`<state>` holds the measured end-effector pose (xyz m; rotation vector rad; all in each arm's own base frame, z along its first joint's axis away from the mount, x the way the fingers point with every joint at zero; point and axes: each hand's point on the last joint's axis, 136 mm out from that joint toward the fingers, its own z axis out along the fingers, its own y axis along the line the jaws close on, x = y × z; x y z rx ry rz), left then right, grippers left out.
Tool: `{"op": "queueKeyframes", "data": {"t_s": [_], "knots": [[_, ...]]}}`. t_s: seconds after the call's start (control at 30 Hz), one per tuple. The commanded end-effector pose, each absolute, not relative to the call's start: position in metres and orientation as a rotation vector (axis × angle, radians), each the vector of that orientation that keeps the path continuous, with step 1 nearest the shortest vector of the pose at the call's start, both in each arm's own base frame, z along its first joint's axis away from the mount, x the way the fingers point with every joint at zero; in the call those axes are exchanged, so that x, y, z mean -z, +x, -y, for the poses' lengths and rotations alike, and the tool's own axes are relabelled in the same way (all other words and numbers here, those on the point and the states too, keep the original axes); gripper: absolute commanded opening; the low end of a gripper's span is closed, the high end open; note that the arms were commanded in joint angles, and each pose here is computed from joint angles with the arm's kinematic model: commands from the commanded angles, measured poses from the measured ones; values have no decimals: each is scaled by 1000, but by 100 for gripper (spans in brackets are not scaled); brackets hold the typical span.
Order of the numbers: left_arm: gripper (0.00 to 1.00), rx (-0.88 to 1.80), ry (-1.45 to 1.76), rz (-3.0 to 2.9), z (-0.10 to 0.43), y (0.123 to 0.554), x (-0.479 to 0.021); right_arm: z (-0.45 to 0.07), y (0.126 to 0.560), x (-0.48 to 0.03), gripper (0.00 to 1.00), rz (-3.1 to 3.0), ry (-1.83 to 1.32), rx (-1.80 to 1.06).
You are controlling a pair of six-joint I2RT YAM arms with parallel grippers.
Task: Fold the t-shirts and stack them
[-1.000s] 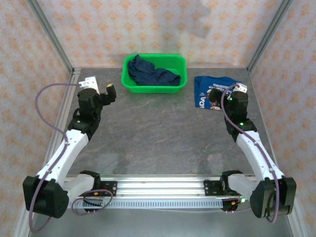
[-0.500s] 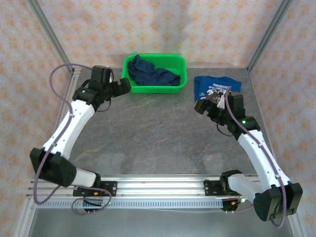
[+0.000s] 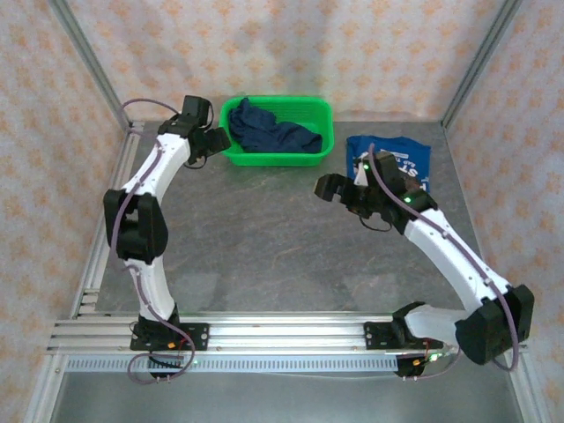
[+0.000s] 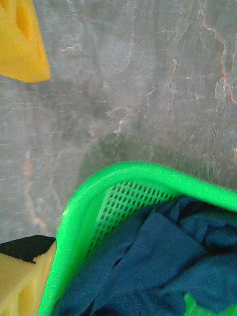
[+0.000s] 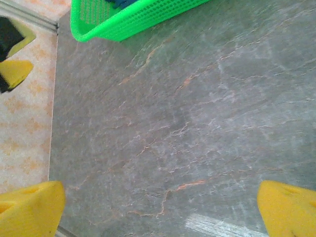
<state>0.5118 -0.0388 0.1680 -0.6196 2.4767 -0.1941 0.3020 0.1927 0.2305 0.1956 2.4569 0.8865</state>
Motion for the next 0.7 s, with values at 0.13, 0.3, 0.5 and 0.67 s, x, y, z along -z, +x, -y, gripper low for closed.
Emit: {"op": "queueKeyframes", "data": {"t_s": [0.13,0.3,0.5,0.67], "knots": [[77,223,-612,-2515,43,554,-136,-217,341,-253,100,-2413,221,-879],[60,230,-623,-2539,45,576,-110,-227,367,-260,100,-2411,217,-843],[16,217,-609,-2608,43,559,-91,-231,405,-255,100,-2449,164,-689],[10,134,-596,-2633,31,510,-104,-238,437,-237,99,-2506,85,-556]]}}
